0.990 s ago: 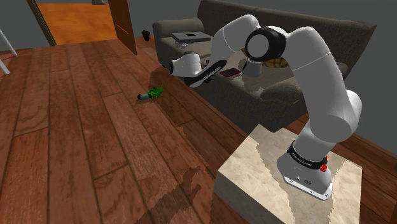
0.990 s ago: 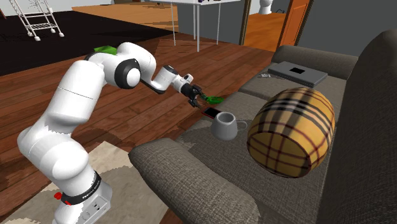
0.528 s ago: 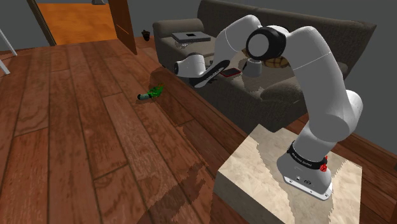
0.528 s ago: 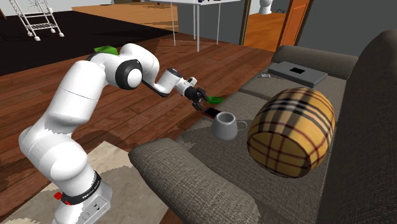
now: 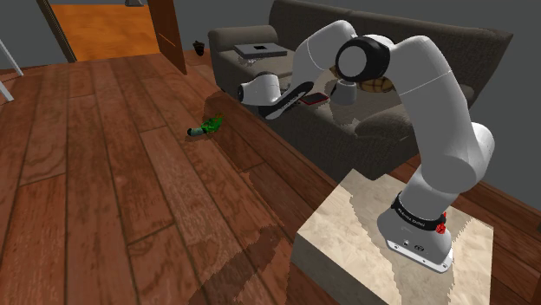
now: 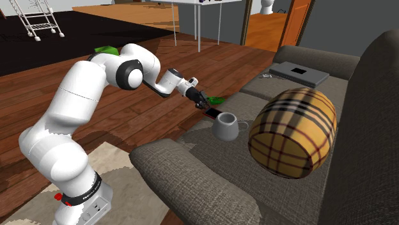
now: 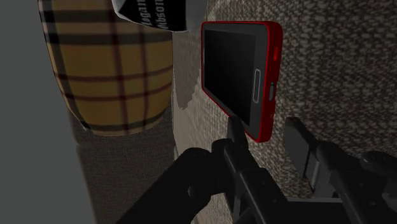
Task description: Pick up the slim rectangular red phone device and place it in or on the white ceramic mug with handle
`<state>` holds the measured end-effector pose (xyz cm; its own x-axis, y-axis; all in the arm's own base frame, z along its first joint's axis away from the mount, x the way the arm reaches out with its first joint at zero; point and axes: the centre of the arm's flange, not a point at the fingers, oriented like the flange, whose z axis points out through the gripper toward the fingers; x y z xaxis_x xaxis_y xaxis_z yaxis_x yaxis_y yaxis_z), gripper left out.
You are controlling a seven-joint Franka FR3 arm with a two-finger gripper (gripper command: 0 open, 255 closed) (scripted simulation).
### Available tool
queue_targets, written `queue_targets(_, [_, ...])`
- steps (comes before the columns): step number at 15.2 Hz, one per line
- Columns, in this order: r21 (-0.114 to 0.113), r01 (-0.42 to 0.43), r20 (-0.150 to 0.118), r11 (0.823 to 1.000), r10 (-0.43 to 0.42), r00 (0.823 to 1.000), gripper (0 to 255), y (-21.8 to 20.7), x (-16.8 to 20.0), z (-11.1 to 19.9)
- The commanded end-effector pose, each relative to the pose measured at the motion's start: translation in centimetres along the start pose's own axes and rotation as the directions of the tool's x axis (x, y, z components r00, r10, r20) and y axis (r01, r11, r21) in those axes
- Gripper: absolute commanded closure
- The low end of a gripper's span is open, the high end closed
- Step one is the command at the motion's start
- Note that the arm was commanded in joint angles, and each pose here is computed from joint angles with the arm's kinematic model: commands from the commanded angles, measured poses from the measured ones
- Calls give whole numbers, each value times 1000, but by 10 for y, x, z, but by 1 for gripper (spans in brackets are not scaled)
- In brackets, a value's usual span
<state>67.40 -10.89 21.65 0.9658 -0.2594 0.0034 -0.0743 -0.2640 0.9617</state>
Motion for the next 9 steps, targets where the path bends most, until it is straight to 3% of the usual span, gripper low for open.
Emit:
queue_targets(1, [0,0,0,1000,0,1000,255,0,0,0])
queue_targets(9, [0,0,0,1000,0,1000,255,5,0,-1])
